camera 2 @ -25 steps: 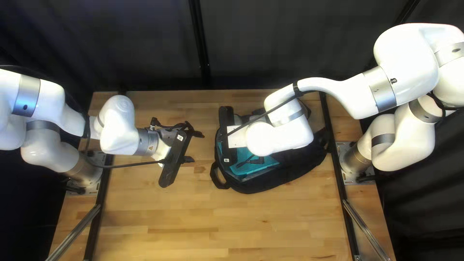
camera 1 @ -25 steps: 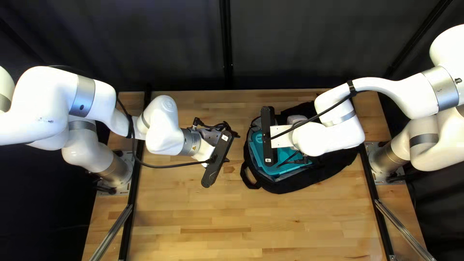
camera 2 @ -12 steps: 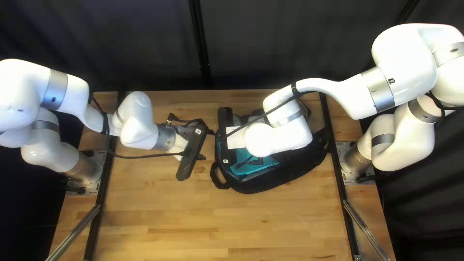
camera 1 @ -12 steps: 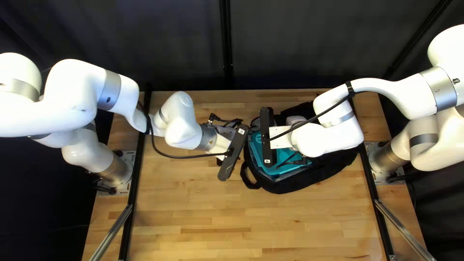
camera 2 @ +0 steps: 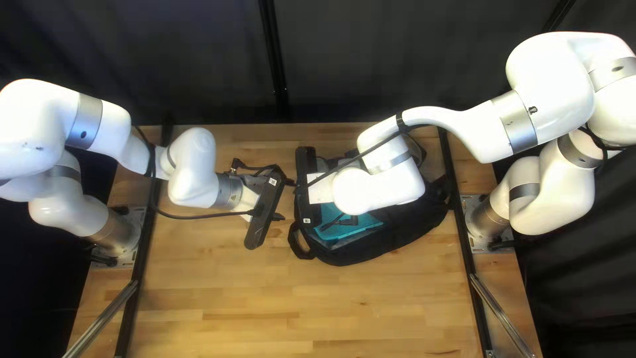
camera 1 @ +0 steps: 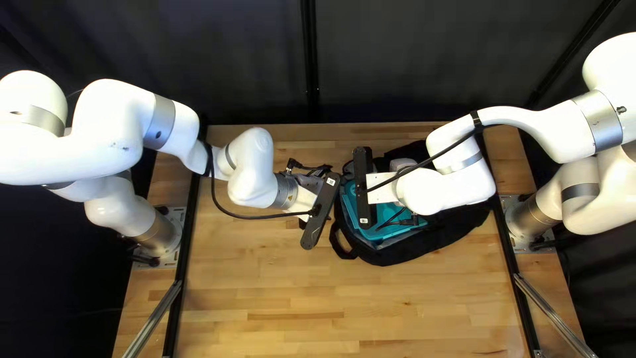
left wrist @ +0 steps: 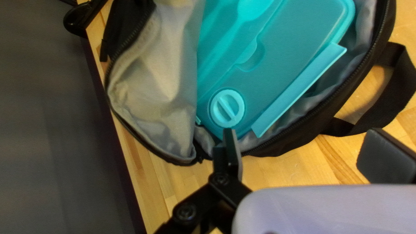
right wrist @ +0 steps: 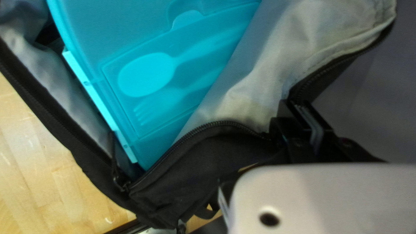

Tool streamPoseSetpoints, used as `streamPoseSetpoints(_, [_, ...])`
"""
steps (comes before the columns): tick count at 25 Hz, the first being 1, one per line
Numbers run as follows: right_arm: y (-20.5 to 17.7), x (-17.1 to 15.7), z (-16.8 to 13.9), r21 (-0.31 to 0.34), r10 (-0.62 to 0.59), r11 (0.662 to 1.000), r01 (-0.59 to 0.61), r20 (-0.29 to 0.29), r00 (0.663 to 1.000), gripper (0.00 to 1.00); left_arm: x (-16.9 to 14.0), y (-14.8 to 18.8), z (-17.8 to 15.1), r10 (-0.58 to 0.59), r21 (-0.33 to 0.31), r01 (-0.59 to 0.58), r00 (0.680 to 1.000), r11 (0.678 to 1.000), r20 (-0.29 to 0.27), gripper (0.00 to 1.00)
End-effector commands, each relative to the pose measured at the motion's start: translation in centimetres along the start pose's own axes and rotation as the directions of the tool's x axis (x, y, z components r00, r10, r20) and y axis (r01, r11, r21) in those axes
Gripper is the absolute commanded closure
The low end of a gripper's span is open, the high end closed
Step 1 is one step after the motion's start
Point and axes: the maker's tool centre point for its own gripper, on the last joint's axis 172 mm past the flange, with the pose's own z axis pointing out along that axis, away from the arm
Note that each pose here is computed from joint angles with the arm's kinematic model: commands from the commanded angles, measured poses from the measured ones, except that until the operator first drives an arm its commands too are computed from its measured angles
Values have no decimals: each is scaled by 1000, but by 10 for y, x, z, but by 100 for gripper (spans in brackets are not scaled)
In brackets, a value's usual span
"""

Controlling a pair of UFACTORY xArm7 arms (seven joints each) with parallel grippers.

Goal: Remove a lunch box from a kids backpack

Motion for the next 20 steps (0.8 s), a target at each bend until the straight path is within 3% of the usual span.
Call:
streamPoseSetpoints(1, [0, 1, 0, 0, 0, 1000, 0, -1, 1000, 100, 5, -3, 6, -4, 15, 4, 1000, 1000, -12, 0])
streamPoseSetpoints(13, [-1, 2, -1, 1, 2, 1000, -2, -3, 1000, 100, 6, 0, 21, -35, 79, 39, 998, 996, -56, 0])
streamPoseSetpoints(20, [-1, 3, -1, 0, 0, 1000, 0, -2, 1000, 100, 10, -8, 14, -41, 125, 50, 996, 991, -74, 0])
